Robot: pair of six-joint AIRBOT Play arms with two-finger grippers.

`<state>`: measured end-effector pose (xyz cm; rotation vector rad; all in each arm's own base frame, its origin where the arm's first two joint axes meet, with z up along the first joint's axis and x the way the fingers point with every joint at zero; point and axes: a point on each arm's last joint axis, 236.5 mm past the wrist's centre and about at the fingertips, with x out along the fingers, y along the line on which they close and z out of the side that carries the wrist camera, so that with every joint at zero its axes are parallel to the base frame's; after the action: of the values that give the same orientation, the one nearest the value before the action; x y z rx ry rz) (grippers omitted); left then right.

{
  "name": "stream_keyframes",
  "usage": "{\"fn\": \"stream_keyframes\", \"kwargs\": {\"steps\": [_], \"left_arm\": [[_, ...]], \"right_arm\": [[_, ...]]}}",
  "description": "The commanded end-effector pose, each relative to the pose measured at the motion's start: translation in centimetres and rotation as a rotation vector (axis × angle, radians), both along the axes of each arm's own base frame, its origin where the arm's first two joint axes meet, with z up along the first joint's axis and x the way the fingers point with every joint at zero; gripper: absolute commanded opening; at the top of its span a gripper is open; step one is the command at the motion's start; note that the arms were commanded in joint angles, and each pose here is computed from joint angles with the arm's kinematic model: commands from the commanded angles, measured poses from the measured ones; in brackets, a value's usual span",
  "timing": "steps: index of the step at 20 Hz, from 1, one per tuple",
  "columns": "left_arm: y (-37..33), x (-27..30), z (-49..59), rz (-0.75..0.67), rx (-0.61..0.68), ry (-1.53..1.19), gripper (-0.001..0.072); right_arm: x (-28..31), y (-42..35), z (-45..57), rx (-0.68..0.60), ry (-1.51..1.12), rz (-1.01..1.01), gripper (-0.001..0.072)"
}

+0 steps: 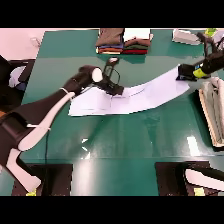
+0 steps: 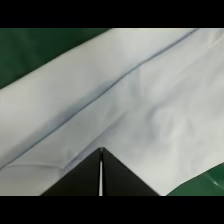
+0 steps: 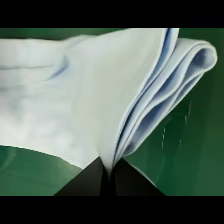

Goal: Fold the shirts.

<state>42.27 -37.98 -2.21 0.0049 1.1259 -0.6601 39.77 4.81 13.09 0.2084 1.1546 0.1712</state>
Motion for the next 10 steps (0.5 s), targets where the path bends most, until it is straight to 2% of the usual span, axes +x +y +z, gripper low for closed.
{"fn": "stream_keyframes", "kwargs": {"steps": [1,10], "left_arm": [[-3.5,-2.2,-3.3,-0.083,0.000,0.052,0.0026],[-3.3,-2.5,-3.8,-0.085,-0.008,0.092,0.0027]], "right_arm": [[0.1,4.5,5.2,0.024,-0.105,0.093,0.0012],[1.3,11.6,9.0,0.060,-0.167,0.220,0.0012]]}}
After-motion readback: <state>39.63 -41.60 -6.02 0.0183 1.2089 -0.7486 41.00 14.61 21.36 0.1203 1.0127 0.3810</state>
